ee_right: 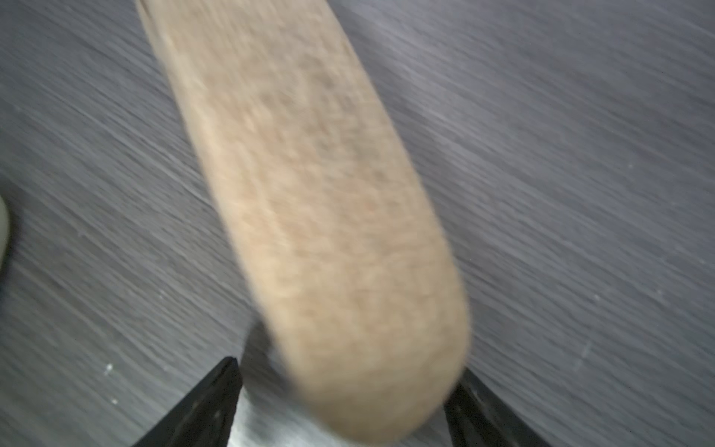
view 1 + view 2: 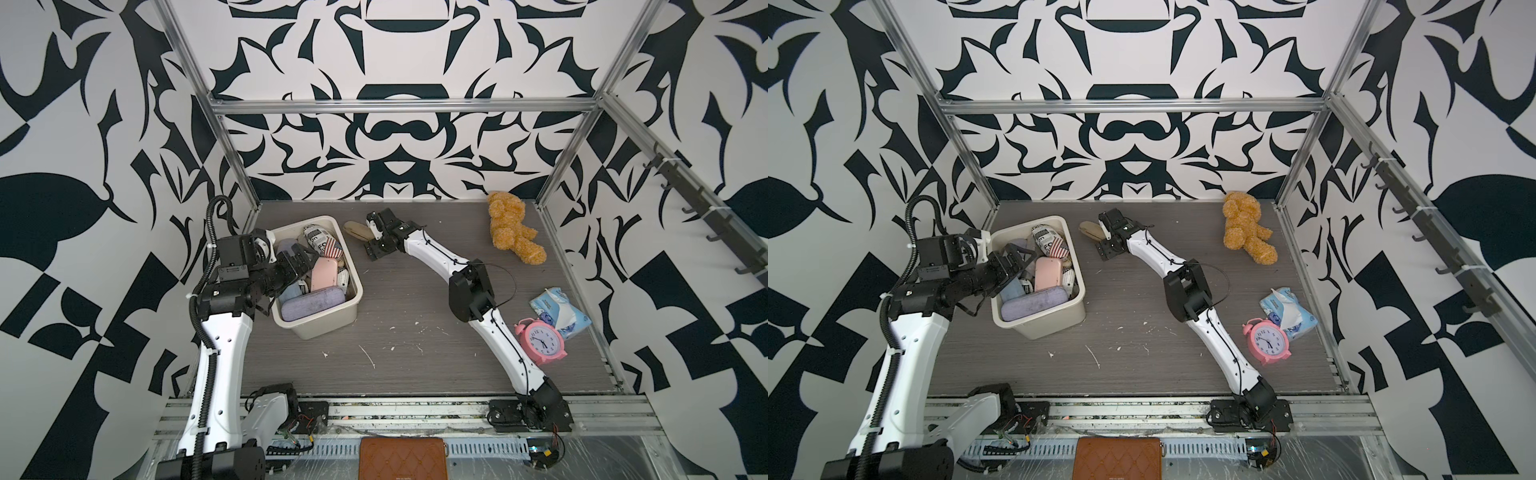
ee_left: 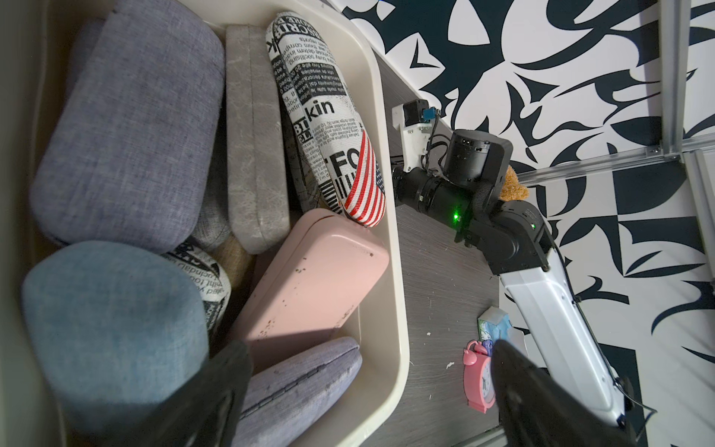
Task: Put the glasses cases into the storage boxes
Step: Adjust the glasses case at the center of the board, then pick up the glasses case at the center of the board.
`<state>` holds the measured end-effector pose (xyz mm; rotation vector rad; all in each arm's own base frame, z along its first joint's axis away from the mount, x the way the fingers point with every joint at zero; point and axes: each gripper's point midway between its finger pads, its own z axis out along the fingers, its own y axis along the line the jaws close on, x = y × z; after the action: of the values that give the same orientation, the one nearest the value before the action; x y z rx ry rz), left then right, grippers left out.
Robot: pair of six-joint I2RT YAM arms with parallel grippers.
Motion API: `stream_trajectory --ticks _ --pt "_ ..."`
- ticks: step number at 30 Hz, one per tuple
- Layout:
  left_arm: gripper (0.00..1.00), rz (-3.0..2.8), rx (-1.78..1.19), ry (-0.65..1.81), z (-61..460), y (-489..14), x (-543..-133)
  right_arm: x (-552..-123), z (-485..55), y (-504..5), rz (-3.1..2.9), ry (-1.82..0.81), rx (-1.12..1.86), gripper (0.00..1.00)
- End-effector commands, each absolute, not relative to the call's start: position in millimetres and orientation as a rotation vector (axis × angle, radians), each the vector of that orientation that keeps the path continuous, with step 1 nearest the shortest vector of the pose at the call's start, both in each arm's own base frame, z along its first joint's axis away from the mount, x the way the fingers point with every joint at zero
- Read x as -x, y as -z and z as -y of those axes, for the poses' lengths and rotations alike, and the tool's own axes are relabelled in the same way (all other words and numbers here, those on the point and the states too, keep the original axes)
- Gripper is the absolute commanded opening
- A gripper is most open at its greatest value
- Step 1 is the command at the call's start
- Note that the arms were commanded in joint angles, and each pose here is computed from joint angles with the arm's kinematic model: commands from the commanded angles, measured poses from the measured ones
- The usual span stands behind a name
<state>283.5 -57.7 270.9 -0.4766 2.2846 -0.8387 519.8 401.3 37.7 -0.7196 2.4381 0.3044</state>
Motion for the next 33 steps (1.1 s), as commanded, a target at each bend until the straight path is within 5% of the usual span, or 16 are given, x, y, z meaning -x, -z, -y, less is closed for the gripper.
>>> stream_trajectory --ticks 1,6,16,22,33 --pt "0.99 -2.296 0.469 0.860 60.7 -267.6 -278.1 -529.3 -415.8 -70.5 -2.327 -0.322 0.747 0.85" --pt "0.99 -2.298 0.465 0.864 61.3 -266.6 -279.5 -532.3 -425.2 -77.1 -2.261 -0.361 0.789 0.86" --pt "0.99 -2.326 0.461 0.851 60.0 -257.3 -284.1 -469.3 -475.5 -134.2 -2.116 -0.563 0.947 0.80" --pt "0.99 -2.326 0.444 0.844 60.2 -256.7 -282.1 -435.9 -457.7 -161.9 -2.119 -0.697 0.868 0.76" --pt "0.99 -2.337 0.466 0.863 61.4 -251.6 -281.7 -489.2 -463.4 -130.2 -2.157 -0.523 0.759 0.89"
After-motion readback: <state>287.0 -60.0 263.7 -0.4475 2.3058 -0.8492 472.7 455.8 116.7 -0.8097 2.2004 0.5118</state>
